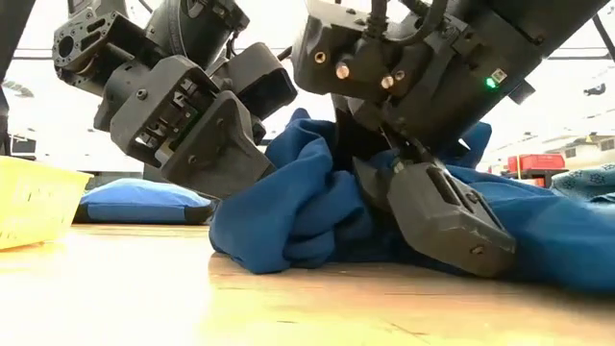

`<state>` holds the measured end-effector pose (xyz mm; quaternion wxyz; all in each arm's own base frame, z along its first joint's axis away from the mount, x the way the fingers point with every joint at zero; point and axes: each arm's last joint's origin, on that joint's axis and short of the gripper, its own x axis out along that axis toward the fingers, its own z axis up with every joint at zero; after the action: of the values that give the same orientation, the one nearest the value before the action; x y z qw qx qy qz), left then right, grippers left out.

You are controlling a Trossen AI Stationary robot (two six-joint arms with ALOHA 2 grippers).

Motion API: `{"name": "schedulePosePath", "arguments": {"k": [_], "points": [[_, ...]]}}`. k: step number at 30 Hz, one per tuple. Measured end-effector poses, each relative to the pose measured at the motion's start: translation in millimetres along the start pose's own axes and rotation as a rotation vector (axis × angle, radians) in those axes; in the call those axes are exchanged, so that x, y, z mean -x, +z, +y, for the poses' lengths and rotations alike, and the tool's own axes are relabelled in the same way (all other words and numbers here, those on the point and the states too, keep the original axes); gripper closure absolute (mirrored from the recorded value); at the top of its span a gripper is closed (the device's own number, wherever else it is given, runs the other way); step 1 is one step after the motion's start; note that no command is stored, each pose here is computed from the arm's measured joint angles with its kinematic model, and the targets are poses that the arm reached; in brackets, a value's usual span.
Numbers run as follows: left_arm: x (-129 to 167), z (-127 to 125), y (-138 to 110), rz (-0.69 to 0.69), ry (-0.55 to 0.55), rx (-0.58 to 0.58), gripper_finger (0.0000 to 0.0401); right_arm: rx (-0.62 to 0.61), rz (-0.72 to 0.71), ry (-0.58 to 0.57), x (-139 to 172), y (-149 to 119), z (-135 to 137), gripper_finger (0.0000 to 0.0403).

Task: Pick & Place Medicine items
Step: Adjust the blue patient gown

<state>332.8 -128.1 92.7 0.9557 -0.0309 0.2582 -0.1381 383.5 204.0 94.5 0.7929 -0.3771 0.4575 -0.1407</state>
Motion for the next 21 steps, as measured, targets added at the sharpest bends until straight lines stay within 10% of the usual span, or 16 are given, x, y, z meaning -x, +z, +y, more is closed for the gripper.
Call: {"name": "schedulePosePath", "arguments": {"k": [6,12,21], "points": [[-0.3,-0.4,0.5,-0.008,-0.010,-0.002,0.0037,-0.059,-0.005,0.018,-1.3,0.6,1.0,0.0232],[-0.4,-1.4,1.7,-0.024,-0.027,-0.016,0.0037,-0.107,0.006,0.115,-5.5,1.5,-0.9,0.0375],[0.4,-6.7,4.4,-0.058,-0.011,-0.053,0.0046,-0.142,-0.027,-0.001,1.0,2.9,-0.9,0.0381]]}}
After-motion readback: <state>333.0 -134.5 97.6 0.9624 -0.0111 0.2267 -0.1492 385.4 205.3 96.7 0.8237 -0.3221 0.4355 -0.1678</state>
